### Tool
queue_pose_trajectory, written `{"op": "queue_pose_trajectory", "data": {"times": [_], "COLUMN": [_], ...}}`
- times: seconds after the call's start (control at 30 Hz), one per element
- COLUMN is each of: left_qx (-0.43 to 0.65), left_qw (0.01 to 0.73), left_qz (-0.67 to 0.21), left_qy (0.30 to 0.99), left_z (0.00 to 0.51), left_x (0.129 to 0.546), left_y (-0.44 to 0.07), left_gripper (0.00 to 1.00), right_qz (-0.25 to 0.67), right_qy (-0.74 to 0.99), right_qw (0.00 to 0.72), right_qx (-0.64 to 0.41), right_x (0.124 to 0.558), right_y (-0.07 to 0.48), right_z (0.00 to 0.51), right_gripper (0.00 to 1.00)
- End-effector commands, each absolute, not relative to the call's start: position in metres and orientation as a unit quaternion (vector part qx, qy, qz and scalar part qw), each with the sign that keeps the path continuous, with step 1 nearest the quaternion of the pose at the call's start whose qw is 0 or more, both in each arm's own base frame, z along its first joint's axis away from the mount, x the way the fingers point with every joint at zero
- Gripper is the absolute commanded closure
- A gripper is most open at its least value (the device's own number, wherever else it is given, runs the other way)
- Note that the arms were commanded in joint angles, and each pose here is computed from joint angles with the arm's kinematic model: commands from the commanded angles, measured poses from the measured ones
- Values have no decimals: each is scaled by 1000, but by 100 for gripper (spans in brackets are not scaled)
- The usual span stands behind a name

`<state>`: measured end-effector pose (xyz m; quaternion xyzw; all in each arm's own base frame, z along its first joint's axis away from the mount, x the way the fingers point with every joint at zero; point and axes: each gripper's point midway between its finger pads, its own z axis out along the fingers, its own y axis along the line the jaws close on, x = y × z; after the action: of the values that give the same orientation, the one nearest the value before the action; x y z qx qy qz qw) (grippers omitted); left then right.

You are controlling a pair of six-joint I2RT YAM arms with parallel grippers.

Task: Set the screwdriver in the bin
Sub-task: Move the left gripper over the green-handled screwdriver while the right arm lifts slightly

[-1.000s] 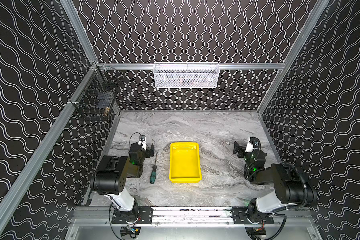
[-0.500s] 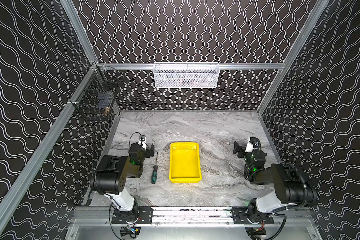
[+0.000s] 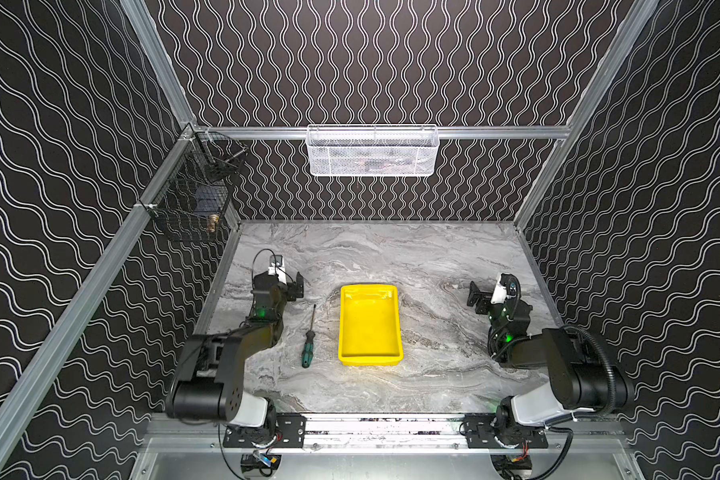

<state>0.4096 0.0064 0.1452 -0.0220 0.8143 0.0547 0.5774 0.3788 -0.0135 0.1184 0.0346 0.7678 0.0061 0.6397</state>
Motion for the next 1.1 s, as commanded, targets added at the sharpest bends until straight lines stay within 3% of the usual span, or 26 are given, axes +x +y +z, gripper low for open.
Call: {"op": "queue_pose_trajectory", "data": {"times": [0.0, 0.1, 0.17, 0.3, 0.5, 0.73, 1.07], "left_qx": [-97, -152, -191, -185, -177, -143, -124], "left_qw": [510, 486, 463, 427, 311, 189, 152], "left_qz": [54, 40, 20, -13, -40, -22, 3], "left_qy": [853, 860, 865, 885, 933, 971, 981], "left_z": [139, 159, 169, 182, 162, 128, 111], "left_x": [391, 381, 372, 363, 322, 260, 231], "left_y": [20, 24, 24, 10, -6, -16, -36], "left_gripper": [1, 1, 1, 1, 1, 1, 1], "right_qz": [-32, -10, 22, 53, 104, 163, 175], "right_qy": [756, 801, 796, 790, 817, 834, 840], "right_qw": [650, 588, 594, 600, 562, 524, 511], "right_qx": [71, 113, 112, 110, 76, 60, 55], "right_x": [377, 386, 388, 386, 384, 378, 376], "right_y": [-27, -28, -19, -11, 12, 33, 38], "right_z": [136, 144, 169, 213, 246, 244, 232], "right_gripper": [1, 1, 1, 1, 1, 1, 1]}}
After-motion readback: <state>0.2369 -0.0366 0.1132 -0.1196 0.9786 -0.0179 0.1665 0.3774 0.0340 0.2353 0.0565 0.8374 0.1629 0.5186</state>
